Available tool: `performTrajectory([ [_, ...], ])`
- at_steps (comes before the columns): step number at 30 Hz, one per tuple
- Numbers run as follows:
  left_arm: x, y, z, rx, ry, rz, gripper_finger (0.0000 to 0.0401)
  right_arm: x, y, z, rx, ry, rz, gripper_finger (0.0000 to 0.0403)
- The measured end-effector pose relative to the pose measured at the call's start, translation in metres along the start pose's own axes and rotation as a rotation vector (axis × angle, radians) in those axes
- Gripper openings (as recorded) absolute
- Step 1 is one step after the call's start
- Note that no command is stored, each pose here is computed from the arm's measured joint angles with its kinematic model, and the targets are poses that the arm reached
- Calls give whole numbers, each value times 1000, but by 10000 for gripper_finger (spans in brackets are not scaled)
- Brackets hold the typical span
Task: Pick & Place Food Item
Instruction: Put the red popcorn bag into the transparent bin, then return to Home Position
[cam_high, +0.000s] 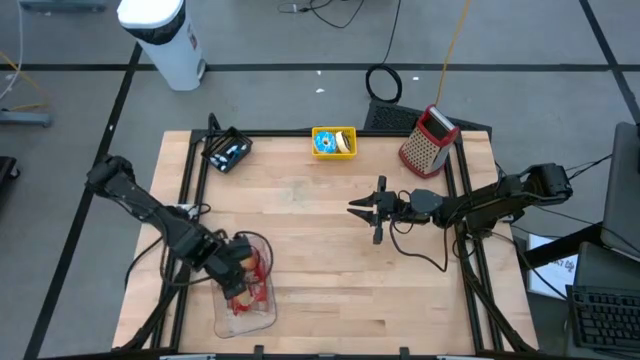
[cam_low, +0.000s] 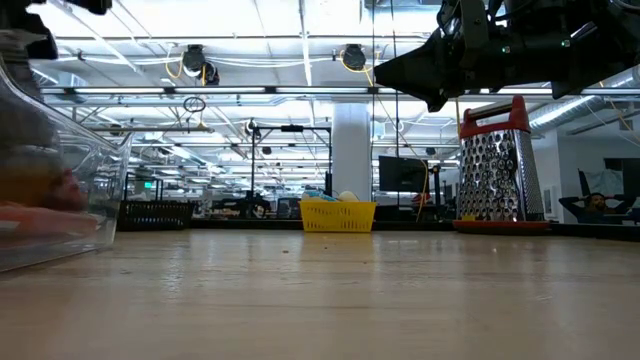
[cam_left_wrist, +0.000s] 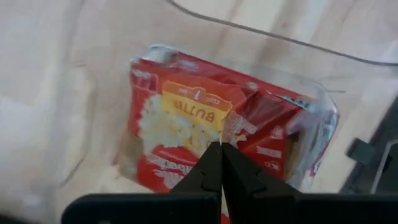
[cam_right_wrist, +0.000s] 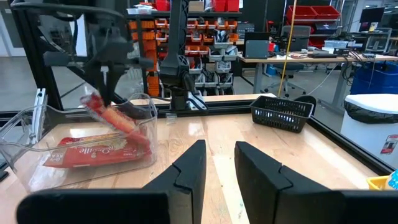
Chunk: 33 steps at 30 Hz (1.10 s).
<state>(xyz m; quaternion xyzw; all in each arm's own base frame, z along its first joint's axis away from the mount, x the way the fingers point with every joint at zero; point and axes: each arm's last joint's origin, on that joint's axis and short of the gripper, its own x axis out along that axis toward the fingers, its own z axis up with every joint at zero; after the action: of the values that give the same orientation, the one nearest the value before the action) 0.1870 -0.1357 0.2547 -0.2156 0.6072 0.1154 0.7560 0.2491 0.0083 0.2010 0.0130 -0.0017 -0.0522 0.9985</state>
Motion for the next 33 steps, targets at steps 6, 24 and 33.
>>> performTrajectory([
  [6, 24, -1, 7, 54, 22, -163, 0, 0, 0, 0, -1, 0, 0, 77],
  [24, 32, 3, 14, 154, 14, -219, 90, 0, 0, -1, 6, 7, 0, 77],
  [33, -69, 19, 30, 450, -376, -377, 139, 0, 0, -1, 6, 8, 0, 77],
])
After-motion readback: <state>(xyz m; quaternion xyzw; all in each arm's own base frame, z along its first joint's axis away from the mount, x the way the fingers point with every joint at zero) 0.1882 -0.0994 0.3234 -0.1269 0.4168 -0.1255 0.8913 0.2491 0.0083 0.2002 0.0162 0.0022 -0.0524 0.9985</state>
